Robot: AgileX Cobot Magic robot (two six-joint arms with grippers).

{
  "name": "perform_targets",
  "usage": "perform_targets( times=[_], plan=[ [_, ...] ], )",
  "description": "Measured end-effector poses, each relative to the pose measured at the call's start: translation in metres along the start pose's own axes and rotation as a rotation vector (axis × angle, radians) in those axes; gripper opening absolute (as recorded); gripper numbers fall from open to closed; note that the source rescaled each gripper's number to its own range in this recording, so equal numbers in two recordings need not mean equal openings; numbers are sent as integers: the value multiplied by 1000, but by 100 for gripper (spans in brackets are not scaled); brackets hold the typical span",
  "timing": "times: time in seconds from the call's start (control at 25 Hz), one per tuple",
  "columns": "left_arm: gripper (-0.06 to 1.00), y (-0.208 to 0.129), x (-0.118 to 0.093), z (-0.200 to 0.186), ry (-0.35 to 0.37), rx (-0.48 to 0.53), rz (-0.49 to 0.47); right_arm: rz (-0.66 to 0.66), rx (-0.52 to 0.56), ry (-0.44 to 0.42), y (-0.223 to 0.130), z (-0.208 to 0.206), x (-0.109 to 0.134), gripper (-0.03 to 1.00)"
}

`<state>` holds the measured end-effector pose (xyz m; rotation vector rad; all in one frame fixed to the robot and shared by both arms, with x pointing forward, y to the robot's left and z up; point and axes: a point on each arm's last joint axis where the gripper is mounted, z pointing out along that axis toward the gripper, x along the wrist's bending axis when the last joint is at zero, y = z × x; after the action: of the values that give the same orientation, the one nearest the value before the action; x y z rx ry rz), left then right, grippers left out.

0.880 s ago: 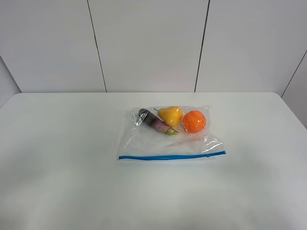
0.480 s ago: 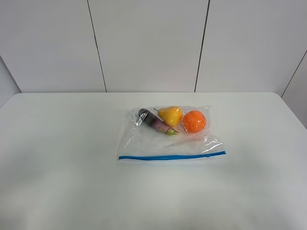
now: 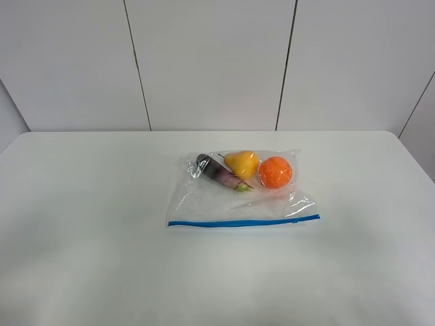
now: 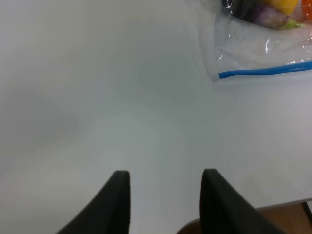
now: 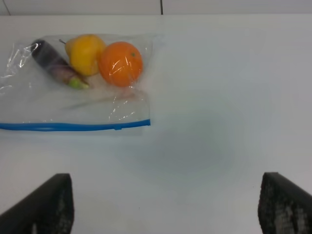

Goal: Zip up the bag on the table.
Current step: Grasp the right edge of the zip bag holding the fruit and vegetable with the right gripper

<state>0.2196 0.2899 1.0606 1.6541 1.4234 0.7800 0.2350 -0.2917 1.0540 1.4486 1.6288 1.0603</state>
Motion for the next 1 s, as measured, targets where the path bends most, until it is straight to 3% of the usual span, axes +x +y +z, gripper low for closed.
perform_targets(
  times=[0.76, 1.0],
  plan=[
    [51, 0, 0, 0, 0, 0, 0, -2, -7, -3, 2, -1, 0, 89],
    [51, 0, 0, 0, 0, 0, 0, 10, 15, -4, 29, 3, -1, 89]
  ],
)
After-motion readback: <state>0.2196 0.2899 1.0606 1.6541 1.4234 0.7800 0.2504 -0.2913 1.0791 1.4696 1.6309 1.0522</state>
